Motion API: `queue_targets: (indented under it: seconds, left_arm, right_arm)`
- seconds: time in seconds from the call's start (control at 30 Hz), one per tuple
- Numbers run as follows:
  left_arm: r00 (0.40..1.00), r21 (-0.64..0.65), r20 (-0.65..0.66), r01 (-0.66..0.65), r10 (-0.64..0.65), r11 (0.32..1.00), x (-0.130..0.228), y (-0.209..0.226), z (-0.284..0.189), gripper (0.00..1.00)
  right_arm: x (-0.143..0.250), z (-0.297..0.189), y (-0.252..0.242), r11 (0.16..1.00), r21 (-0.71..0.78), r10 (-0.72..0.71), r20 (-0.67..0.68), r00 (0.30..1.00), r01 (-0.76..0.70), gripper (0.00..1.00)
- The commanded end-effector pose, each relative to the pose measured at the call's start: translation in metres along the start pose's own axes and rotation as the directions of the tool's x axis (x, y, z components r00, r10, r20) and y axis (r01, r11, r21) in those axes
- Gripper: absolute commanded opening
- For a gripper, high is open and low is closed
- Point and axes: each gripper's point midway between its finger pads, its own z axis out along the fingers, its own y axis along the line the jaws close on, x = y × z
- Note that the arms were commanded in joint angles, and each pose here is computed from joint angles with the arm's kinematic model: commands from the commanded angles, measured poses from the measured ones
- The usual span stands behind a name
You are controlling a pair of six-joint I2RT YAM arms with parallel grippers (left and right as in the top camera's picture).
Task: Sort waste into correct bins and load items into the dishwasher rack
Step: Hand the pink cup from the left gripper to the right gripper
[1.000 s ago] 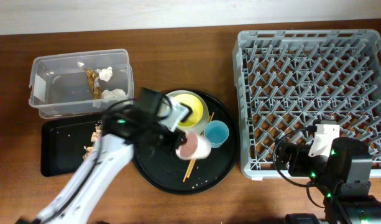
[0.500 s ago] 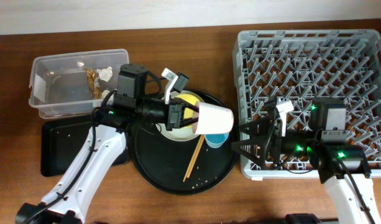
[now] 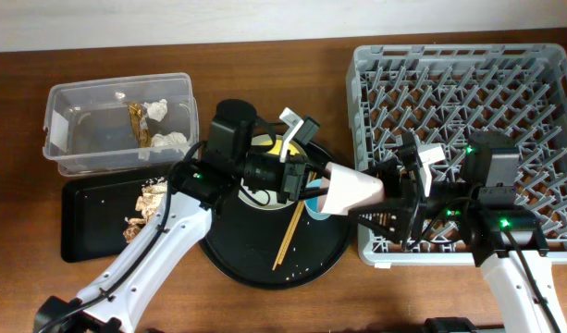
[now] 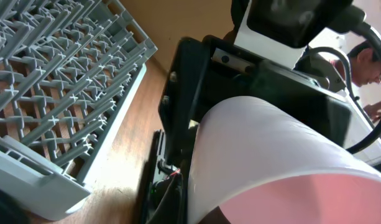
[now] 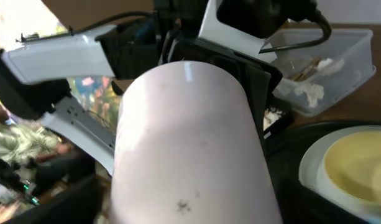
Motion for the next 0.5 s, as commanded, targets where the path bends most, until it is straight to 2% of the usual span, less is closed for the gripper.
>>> queue_targets:
  seconds: [0.0, 0.3, 0.47]
  left_arm:
    - [1.000, 0.016, -0.004, 0.001, -0.001, 1.000, -0.0019, -0.0046, 0.0001, 0.00]
    - [1.000, 0.015, -0.004, 0.001, -0.001, 1.000, -0.0019, -0.0045, 0.0001, 0.00]
    - [1.000, 0.016, -0.004, 0.001, -0.001, 1.000, -0.0019, -0.0046, 0.0002, 0.00]
  right_arm:
    - [-0.0048, 0.0004, 0.0083, 0.999, -0.034, -0.022, 0.003, 1.000, 0.022, 0.78]
    - [-0.0049, 0.0003, 0.0082, 0.999, -0.034, -0.023, 0.004, 1.000, 0.023, 0.61]
    - [-0.0049, 0.0004, 0.0081, 0.999, -0.033, -0.023, 0.003, 1.000, 0.023, 0.56]
